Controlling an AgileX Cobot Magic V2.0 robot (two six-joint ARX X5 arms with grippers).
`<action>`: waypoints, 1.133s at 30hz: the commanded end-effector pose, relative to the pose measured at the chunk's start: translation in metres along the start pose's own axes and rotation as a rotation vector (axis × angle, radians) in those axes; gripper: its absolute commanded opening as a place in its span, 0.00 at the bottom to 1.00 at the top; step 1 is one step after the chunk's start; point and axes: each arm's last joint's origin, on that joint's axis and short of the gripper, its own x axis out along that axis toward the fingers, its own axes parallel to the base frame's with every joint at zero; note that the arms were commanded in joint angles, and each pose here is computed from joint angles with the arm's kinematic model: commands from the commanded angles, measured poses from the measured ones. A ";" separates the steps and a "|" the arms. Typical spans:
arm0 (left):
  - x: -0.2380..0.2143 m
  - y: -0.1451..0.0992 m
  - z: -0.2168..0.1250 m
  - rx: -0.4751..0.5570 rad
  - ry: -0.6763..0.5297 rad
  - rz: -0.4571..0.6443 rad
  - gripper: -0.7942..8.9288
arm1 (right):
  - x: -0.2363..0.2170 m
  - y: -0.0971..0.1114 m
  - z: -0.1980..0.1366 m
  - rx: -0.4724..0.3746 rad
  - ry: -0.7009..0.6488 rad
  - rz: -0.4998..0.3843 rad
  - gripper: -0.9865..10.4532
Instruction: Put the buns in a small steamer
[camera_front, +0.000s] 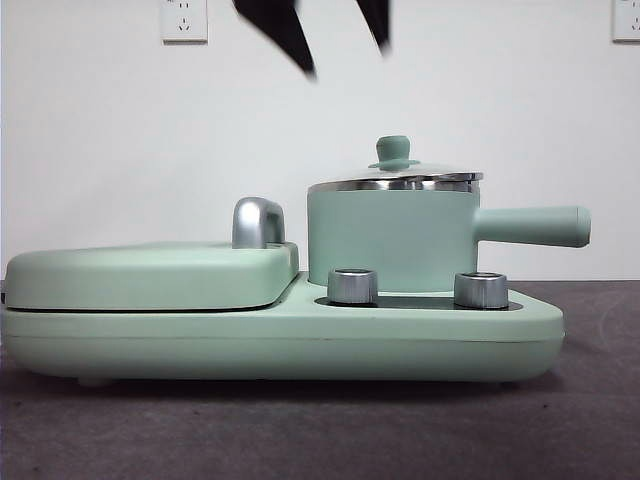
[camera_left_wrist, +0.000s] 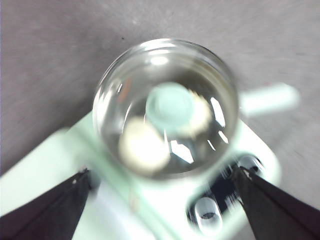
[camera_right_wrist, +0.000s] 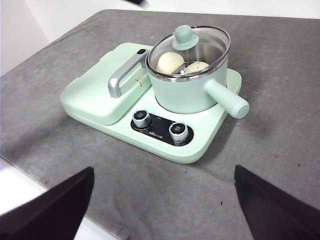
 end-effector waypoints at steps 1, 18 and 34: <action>-0.042 -0.004 -0.012 -0.031 0.004 -0.003 0.56 | -0.002 0.001 0.002 0.005 -0.012 0.027 0.48; -0.139 -0.009 -0.204 -0.176 -0.176 -0.022 0.56 | -0.002 0.002 0.003 0.002 -0.011 0.061 0.48; -0.128 -0.009 -0.299 -0.354 -0.331 -0.064 0.09 | -0.002 0.002 0.002 -0.005 -0.006 0.058 0.11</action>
